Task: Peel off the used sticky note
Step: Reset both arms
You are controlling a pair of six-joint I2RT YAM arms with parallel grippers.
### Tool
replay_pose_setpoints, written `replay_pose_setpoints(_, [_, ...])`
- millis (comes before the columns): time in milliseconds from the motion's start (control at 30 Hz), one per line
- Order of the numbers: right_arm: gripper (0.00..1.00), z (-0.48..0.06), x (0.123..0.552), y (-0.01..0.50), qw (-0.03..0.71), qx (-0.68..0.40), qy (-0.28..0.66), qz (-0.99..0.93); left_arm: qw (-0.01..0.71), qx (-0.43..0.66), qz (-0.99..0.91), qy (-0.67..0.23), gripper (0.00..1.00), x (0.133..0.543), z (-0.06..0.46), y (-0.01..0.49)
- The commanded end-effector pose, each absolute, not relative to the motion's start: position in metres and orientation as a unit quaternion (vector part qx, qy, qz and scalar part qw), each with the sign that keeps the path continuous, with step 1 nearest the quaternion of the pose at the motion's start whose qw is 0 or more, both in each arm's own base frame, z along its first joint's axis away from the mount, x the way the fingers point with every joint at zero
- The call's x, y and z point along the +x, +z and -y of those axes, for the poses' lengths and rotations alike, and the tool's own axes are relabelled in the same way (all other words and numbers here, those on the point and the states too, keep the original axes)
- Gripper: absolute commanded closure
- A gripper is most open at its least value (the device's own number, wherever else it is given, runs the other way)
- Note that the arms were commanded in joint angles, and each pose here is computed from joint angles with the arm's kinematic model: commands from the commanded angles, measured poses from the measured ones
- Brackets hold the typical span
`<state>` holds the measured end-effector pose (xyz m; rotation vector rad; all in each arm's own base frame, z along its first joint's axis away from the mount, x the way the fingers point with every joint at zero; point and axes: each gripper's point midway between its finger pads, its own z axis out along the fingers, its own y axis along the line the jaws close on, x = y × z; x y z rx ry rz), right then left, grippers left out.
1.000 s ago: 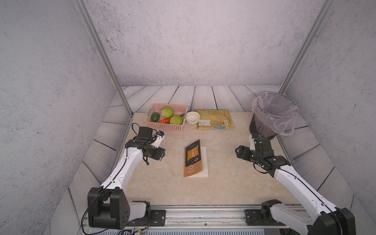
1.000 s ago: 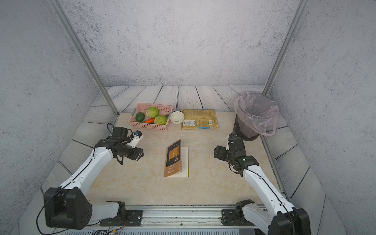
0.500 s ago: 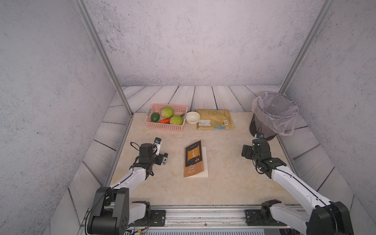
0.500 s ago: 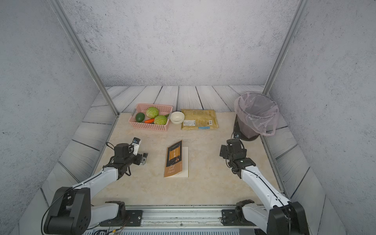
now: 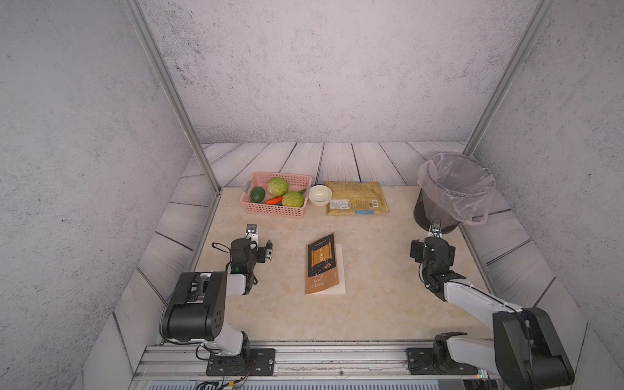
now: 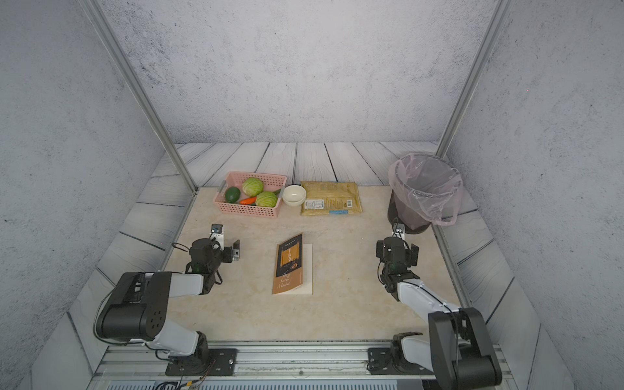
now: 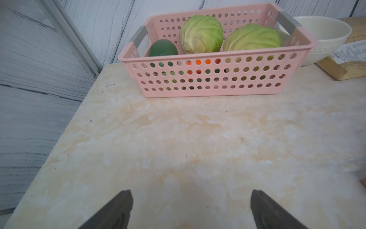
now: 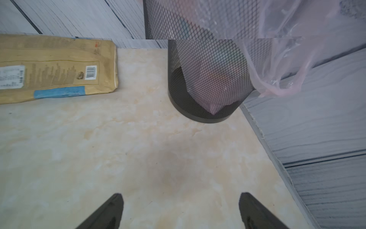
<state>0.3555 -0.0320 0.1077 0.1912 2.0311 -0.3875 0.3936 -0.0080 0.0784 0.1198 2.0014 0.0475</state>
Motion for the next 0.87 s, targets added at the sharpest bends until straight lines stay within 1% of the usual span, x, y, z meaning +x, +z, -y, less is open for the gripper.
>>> replay_pose_setpoints(0, [0.06, 0.024, 0.377, 0.126, 0.575, 0.069, -0.132, -0.805, 0.567, 0.014, -0.823, 0.033, 0.02, 0.404, -0.004, 0.098])
replay_pose_setpoints(67, [0.06, 0.018, 0.382, 0.120, 0.574, 0.058, -0.108, -0.810, 0.563, 0.011, -0.826, 0.035, 0.02, 0.404, -0.006, 0.098])
replay_pose_setpoints(167, [0.06, 0.011, 0.391, 0.101, 0.566, 0.037, -0.094, -0.818, 0.558, 0.008, -0.829, 0.034, 0.02, 0.405, -0.006, 0.097])
replay_pose_setpoints(200, [0.06, 0.007, 0.394, 0.098, 0.577, 0.026, -0.089, -0.812, 0.556, 0.009, -0.830, 0.035, 0.02, 0.404, -0.006, 0.097])
replay_pose_setpoints(233, [0.03, 0.004, 0.396, 0.097, 0.587, 0.019, -0.086, -0.805, 0.557, 0.008, -0.830, 0.035, 0.02, 0.405, -0.007, 0.097])
replay_pose_setpoints(267, [0.01, 0.004, 0.395, 0.093, 0.581, 0.017, -0.088, -0.809, 0.557, 0.008, -0.830, 0.034, 0.02, 0.405, -0.006, 0.098])
replay_pose_setpoints(333, [0.00, 0.007, 0.395, 0.089, 0.547, 0.027, -0.089, -0.832, 0.556, 0.008, -0.830, 0.035, 0.02, 0.404, -0.007, 0.097])
replay_pose_setpoints(433, [0.00, 0.012, 0.399, 0.092, 0.558, 0.035, -0.086, -0.825, 0.558, 0.009, -0.829, 0.035, 0.02, 0.405, -0.006, 0.098])
replay_pose_setpoints(533, [0.00, 0.011, 0.398, 0.090, 0.547, 0.033, -0.085, -0.832, 0.556, 0.008, -0.830, 0.035, 0.02, 0.404, -0.007, 0.097])
replay_pose_setpoints(833, [0.00, 0.011, 0.399, 0.091, 0.549, 0.033, -0.084, -0.831, 0.550, -0.014, -0.834, 0.044, 0.02, 0.406, -0.015, 0.097])
